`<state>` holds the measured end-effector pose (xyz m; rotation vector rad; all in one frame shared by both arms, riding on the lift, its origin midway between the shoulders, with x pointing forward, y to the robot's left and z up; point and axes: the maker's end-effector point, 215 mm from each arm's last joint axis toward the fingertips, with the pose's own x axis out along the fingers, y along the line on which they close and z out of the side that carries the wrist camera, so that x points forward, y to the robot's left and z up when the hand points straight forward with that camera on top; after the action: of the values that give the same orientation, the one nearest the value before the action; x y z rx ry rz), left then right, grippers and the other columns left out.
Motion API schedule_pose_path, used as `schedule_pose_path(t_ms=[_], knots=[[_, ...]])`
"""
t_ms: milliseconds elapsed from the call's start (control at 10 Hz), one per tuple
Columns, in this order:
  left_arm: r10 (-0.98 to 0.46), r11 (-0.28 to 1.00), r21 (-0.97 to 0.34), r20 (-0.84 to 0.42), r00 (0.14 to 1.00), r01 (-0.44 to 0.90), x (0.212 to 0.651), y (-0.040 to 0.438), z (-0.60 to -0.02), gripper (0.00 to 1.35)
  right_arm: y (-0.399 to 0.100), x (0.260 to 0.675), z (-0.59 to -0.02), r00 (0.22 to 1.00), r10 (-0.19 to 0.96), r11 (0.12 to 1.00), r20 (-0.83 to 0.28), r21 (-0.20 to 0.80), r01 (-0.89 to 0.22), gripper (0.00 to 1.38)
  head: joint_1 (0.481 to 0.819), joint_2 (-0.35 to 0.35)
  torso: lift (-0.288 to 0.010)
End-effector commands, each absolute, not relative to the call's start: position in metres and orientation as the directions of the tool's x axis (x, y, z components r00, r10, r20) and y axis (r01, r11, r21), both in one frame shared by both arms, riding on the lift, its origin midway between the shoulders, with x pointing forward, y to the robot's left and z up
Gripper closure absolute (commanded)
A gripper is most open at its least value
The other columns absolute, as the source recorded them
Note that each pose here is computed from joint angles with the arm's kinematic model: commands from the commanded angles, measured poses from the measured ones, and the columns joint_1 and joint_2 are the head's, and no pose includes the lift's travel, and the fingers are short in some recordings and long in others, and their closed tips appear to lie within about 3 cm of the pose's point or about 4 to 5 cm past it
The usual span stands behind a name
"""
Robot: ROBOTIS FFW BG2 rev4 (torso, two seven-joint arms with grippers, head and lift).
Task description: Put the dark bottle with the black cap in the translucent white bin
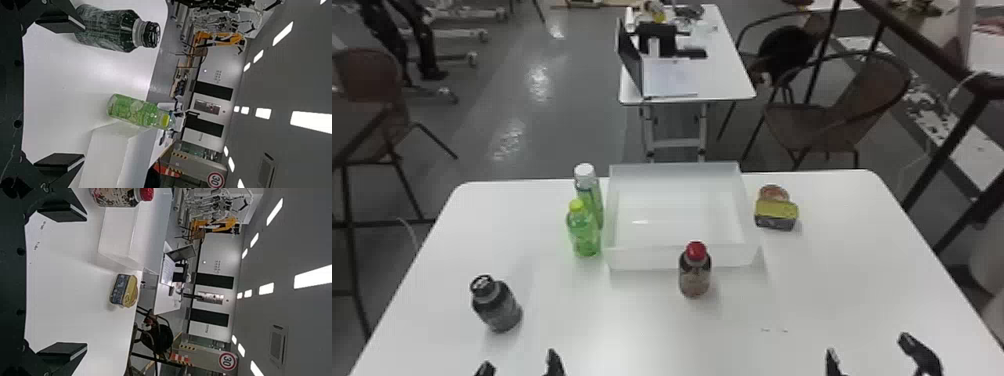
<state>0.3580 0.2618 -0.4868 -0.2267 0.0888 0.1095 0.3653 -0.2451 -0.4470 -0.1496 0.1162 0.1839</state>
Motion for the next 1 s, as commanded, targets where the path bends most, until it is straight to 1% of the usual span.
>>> schedule_pose_path(t_ms=[0, 500, 900], knots=[[0.098, 0.971, -0.21, -0.1, 0.99, -0.117, 0.357, 0.262, -0.487, 0.14, -0.245, 0.365, -0.448, 0.976, 0.172, 0.973, -0.132, -0.135, -0.189, 0.13, 0.695, 0.026, -0.011], [0.098, 0.971, -0.205, -0.12, 0.988, -0.121, 0.357, 0.264, -0.493, 0.14, -0.245, 0.365, -0.45, 0.976, 0.17, 0.973, -0.138, -0.132, -0.189, 0.14, 0.695, 0.028, -0.011], [0.118, 0.977, -0.166, -0.123, 0.985, -0.138, 0.389, 0.289, -0.501, 0.14, -0.245, 0.368, -0.453, 0.976, 0.17, 0.975, -0.14, -0.118, -0.187, 0.14, 0.695, 0.046, -0.011]])
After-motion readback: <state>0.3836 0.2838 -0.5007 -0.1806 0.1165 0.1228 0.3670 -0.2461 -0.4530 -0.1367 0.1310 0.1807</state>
